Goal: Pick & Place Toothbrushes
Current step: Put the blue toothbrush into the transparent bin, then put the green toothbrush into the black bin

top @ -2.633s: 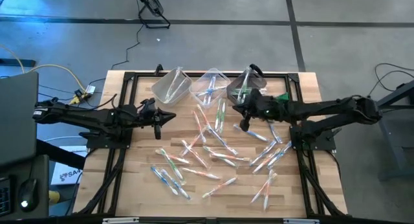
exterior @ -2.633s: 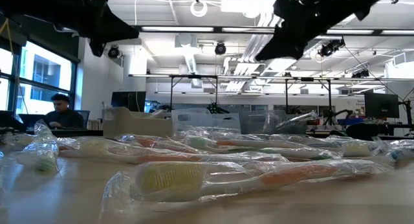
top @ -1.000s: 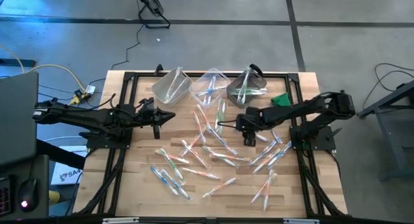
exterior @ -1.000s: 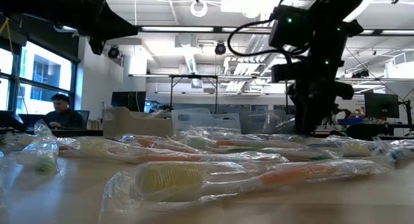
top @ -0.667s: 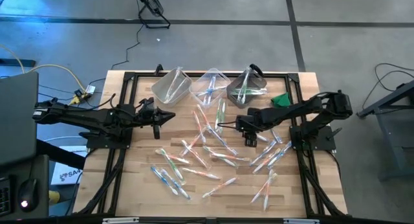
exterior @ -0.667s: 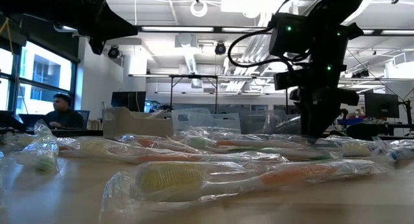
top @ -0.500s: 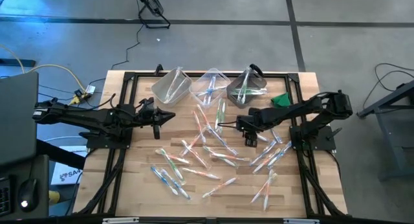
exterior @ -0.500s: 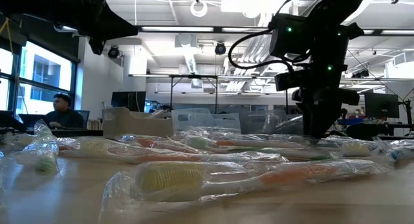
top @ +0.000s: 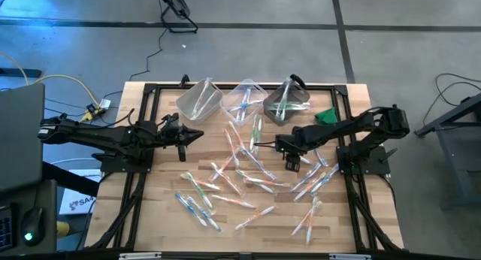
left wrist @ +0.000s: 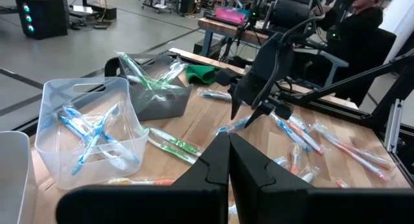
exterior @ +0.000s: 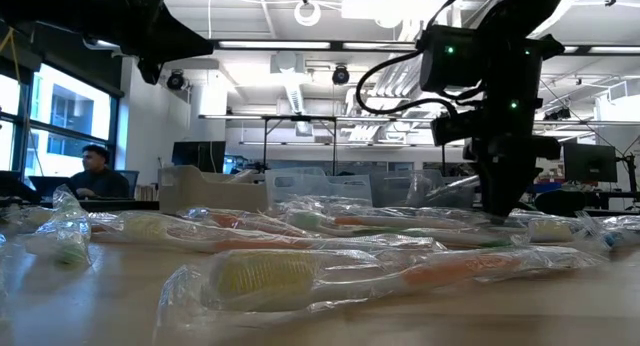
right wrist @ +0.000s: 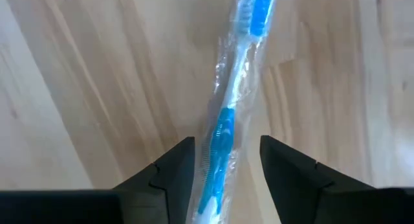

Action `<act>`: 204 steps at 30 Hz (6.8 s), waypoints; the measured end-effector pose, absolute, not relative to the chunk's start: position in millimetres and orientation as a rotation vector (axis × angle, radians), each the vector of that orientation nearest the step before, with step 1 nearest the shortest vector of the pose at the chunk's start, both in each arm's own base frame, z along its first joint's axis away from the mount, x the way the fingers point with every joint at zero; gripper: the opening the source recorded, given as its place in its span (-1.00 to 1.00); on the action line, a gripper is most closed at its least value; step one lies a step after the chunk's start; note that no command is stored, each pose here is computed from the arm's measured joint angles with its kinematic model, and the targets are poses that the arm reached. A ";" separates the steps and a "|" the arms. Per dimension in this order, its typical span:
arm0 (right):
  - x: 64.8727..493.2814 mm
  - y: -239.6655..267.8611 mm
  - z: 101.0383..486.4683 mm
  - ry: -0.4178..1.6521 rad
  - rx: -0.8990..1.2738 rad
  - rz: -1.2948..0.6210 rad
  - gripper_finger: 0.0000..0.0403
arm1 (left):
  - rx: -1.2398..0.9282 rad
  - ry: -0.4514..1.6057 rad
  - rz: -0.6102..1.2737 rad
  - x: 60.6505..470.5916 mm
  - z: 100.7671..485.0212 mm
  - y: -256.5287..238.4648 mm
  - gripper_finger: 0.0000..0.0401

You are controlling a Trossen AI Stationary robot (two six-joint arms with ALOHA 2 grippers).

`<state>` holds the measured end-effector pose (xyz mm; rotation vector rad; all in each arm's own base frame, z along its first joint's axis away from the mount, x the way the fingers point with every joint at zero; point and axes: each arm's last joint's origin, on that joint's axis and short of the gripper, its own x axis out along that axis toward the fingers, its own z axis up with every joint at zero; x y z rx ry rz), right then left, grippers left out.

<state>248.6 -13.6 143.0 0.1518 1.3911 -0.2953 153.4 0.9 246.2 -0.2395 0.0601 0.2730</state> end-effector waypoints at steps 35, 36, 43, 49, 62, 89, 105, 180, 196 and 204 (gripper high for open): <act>246.9 -11.6 130.7 1.391 0.191 -0.272 -0.83 | -0.239 0.061 0.273 153.4 245.9 0.9 -1.00; 247.1 -11.6 130.7 1.389 0.191 -0.273 -0.87 | -0.239 0.061 0.273 153.4 245.9 0.9 -1.00; 247.5 -11.7 130.4 1.384 0.191 -0.272 -0.93 | -0.239 0.061 0.273 153.4 245.9 0.9 -1.00; 250.8 -12.1 136.9 1.356 0.186 -0.276 -0.95 | -0.239 0.061 0.273 153.4 245.9 0.9 -1.00; 268.8 -13.5 198.2 1.116 0.123 -0.221 -0.96 | -0.240 0.059 0.273 153.3 246.1 0.9 -1.00; 307.2 -60.6 283.7 0.624 -0.201 -0.185 -0.96 | -0.233 0.099 0.266 153.0 242.5 0.6 -1.00; 336.2 -124.3 275.5 0.336 -0.359 -0.197 -0.96 | -0.189 0.236 0.284 150.4 229.6 0.9 -1.00; 364.7 -223.8 187.4 0.826 -0.620 -0.130 -0.19 | -0.158 0.208 0.278 150.7 232.9 0.9 -1.00; 332.8 -181.8 266.2 0.806 -0.372 -0.228 -0.50 | -0.079 0.219 0.266 150.7 232.9 0.8 -1.00; 315.5 -159.1 294.1 0.799 -0.211 -0.324 -0.72 | -0.011 0.175 0.300 151.4 238.0 1.9 -1.00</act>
